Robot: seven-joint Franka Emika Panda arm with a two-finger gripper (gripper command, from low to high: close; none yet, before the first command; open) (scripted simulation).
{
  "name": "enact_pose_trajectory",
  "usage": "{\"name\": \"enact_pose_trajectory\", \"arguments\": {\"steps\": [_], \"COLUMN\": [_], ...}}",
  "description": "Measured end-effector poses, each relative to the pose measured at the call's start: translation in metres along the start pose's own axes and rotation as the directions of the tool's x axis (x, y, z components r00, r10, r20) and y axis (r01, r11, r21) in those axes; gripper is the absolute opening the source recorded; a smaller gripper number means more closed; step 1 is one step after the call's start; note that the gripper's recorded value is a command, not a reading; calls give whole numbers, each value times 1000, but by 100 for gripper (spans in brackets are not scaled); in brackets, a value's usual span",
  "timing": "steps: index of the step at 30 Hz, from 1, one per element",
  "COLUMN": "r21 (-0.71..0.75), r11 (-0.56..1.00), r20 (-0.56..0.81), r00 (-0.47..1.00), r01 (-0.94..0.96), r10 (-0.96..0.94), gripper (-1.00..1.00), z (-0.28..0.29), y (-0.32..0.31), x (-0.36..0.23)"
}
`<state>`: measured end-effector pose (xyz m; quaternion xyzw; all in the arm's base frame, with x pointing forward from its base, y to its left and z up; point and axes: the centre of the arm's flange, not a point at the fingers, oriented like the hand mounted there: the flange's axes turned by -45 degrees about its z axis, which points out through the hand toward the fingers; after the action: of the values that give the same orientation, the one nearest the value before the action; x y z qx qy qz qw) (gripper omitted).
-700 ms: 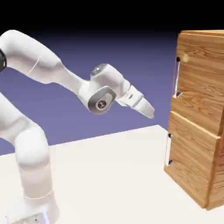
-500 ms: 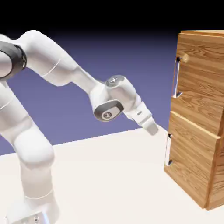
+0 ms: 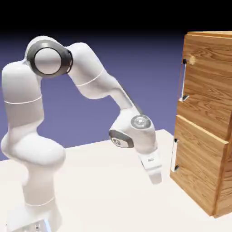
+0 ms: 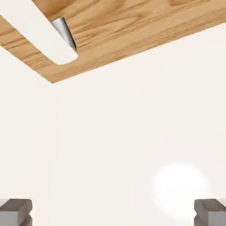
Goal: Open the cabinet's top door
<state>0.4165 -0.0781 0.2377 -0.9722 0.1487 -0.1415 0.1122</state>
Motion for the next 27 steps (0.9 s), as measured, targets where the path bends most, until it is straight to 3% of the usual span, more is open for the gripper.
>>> {"name": "enact_pose_trajectory", "arguments": {"steps": [11,20,27], "r21": [-108,-167,-187], "r11": [992,986,980], "r20": [-125,-409,-671], "r00": [991,911,718], "r01": [-65,-22,73], "r10": [51,-49,-182], "gripper": [100,100,100], "z": [3,-49,-119], "y": [38,22,-32], "x": [7,43,73]}}
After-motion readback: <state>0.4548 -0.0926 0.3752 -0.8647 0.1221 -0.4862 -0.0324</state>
